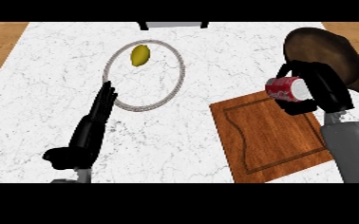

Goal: Pick the can from the cutting board and place it in the pan

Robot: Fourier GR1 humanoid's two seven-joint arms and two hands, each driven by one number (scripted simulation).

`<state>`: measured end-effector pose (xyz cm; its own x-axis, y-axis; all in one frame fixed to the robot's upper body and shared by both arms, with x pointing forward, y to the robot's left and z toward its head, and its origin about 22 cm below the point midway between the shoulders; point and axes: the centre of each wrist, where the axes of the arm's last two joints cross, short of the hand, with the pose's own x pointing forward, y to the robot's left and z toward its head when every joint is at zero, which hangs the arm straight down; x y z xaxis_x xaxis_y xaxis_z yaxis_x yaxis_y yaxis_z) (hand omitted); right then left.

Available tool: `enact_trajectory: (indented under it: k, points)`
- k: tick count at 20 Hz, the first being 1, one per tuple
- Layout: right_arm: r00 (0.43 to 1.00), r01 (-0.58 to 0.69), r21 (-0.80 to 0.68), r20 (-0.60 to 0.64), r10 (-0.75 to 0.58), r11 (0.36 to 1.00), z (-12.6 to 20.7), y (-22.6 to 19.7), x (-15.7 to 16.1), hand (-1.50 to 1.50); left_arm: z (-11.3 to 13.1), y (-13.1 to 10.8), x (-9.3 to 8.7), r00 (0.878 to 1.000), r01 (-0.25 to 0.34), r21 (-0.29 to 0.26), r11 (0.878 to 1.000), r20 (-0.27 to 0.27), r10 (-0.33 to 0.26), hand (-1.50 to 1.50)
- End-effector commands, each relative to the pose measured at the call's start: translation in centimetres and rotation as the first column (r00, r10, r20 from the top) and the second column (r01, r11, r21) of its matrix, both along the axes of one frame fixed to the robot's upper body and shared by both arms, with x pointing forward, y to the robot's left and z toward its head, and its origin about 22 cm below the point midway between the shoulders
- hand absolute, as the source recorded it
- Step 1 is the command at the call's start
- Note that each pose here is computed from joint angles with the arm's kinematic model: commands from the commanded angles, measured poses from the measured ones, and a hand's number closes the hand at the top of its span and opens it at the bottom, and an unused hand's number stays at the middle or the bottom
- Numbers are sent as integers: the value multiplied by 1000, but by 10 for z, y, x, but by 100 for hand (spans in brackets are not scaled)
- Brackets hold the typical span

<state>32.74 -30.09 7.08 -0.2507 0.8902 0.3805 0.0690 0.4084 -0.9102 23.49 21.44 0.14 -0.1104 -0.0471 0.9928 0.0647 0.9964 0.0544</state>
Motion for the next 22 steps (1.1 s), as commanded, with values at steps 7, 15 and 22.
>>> enact_trajectory:
  k: [7,15,22]
  points:
    - [964,249,272,21,-264,929,38,-27,-37,150,-4,7,3,999,44,0,999,16,-44,0]
    - [912,369,270,76,-402,889,-11,-89,-8,150,9,-4,23,998,62,-27,998,-1,-63,0]
    - [803,476,241,273,-530,846,5,-139,15,150,17,-3,10,996,74,-3,997,39,-74,0]
